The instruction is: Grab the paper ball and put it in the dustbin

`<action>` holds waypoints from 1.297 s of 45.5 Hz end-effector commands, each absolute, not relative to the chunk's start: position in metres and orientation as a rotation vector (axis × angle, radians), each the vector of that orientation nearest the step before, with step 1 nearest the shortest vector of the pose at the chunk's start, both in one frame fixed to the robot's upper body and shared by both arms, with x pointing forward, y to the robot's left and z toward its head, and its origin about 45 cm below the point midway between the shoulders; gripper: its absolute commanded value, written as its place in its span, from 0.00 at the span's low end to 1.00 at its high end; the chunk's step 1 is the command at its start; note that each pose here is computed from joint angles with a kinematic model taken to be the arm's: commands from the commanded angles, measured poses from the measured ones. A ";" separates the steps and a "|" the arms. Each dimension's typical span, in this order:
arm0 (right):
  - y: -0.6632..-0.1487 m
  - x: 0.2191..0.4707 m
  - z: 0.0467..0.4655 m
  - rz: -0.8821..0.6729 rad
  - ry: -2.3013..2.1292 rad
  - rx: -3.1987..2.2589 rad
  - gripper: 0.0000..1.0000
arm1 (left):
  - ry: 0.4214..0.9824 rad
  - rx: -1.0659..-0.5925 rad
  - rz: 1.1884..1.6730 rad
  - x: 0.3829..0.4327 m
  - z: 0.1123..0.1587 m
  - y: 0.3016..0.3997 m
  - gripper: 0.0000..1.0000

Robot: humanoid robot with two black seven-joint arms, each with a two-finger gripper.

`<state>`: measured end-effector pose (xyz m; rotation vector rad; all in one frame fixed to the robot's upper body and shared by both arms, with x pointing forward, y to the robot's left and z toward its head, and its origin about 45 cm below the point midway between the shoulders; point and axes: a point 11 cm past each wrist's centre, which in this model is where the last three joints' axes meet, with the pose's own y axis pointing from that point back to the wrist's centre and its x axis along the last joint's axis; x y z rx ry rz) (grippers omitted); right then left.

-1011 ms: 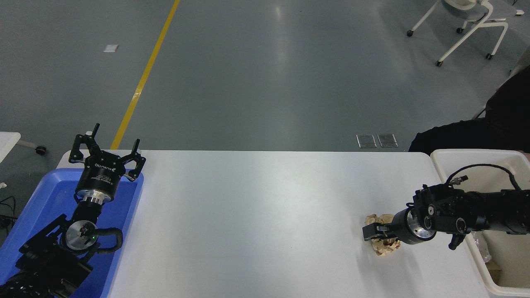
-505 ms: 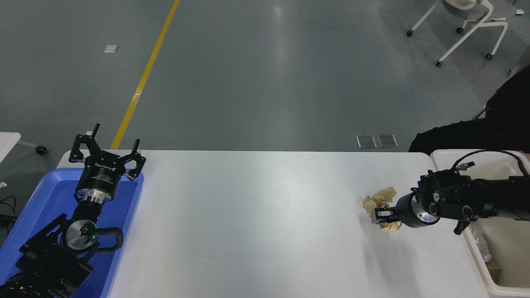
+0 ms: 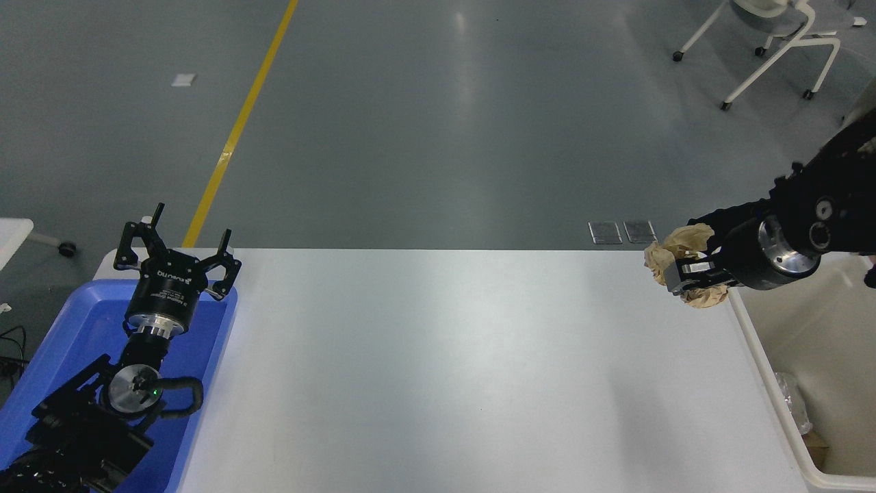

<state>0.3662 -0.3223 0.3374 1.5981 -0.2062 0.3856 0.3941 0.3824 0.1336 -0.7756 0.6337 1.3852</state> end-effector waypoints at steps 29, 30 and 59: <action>-0.512 0.344 0.397 0.272 -0.491 1.298 0.00 | 0.633 -0.777 1.387 0.3938 0.1334 0.3827 1.00; -0.525 0.341 0.392 0.256 -0.518 1.293 0.00 | 0.633 -0.776 1.388 0.3938 0.1333 0.3828 1.00; -0.623 0.275 0.135 0.041 -0.967 1.197 0.00 | 0.633 -0.777 1.387 0.3938 0.1334 0.3827 1.00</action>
